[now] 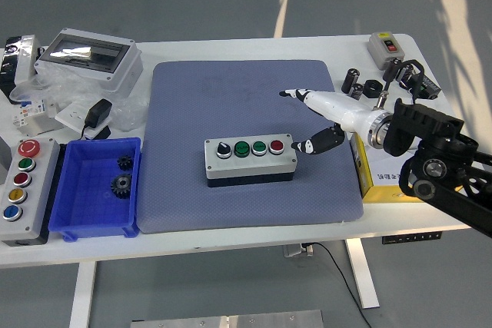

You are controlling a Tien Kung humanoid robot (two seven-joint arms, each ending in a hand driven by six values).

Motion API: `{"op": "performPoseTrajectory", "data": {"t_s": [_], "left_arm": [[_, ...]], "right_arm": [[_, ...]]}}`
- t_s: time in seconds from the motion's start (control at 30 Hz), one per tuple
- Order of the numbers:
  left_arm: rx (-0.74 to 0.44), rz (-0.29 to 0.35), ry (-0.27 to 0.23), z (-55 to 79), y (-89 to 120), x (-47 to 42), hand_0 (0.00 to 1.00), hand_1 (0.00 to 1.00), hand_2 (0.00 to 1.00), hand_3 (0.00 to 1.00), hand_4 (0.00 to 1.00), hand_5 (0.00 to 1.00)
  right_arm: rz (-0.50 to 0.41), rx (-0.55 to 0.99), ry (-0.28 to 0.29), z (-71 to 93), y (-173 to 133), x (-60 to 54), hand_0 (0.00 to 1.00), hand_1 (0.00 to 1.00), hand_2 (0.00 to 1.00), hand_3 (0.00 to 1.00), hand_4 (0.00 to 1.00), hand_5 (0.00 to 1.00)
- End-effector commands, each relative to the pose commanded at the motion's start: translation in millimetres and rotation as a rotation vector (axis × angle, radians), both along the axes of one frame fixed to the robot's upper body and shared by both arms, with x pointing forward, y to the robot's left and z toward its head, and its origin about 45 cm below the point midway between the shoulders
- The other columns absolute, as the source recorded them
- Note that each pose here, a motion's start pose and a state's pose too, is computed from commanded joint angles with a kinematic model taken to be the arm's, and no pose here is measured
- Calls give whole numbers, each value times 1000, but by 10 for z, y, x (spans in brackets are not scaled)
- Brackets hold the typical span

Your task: Pick up the button,place it on the desk,press the button,press the button

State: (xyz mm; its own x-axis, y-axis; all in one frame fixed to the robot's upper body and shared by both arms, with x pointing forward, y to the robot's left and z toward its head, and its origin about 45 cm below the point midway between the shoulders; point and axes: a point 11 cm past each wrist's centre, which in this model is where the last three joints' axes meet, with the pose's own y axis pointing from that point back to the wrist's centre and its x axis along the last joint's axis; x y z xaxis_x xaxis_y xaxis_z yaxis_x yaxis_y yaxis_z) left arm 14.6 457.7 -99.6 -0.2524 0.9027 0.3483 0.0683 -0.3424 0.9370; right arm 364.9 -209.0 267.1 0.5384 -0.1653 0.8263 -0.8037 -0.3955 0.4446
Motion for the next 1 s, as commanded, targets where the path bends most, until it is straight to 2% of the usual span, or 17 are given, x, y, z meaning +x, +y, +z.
{"op": "performPoseTrajectory", "data": {"t_s": [0.17, 0.2, 0.27, 0.37, 0.4, 0.57, 0.6, 0.77, 0.8, 1.0], "left_arm": [[1, -1, -4, 2, 2, 18, 627, 560, 536, 602, 605, 123], [0, -1, -4, 2, 2, 21, 628, 559, 536, 602, 601, 116], [0, -2, -5, 2, 0, 25, 628, 559, 536, 602, 601, 116], [0, -2, -3, 3, 4, 23, 628, 559, 536, 602, 601, 116], [1, -2, -3, 4, 6, 22, 628, 559, 538, 604, 601, 112], [3, -3, -3, 9, 18, 23, 628, 559, 538, 604, 601, 112], [2, -3, -3, 9, 17, 22, 628, 559, 538, 605, 602, 113], [1, -2, -2, 5, 9, 16, 628, 559, 538, 605, 602, 113], [1, -2, -2, 4, 7, 16, 628, 559, 539, 606, 604, 114], [0, -2, -5, 4, 5, 26, 629, 559, 538, 605, 604, 114]], "right_arm": [[13, -58, 129, -55, 63, -67, 998, 998, 998, 998, 745, 129], [23, -68, 151, -79, 85, -77, 469, 630, 702, 946, 459, 99], [40, -80, 179, -122, 135, -80, 469, 630, 702, 946, 459, 99], [43, -84, 191, -169, 194, -41, 469, 630, 702, 946, 459, 99], [41, -87, 191, -183, 205, -27, 71, 223, 357, 827, 352, 85], [22, -100, 182, -228, 221, 43, 71, 223, 357, 827, 352, 85], [18, -102, 180, -232, 216, 53, 2, 118, 273, 839, 312, 48], [4, -108, 172, -243, 189, 82, 2, 118, 273, 839, 312, 48], [2, -110, 171, -245, 184, 82, 2, 85, 240, 831, 279, 22], [12, -107, 174, -268, 213, 58, 2, 81, 232, 815, 272, 21]]}}
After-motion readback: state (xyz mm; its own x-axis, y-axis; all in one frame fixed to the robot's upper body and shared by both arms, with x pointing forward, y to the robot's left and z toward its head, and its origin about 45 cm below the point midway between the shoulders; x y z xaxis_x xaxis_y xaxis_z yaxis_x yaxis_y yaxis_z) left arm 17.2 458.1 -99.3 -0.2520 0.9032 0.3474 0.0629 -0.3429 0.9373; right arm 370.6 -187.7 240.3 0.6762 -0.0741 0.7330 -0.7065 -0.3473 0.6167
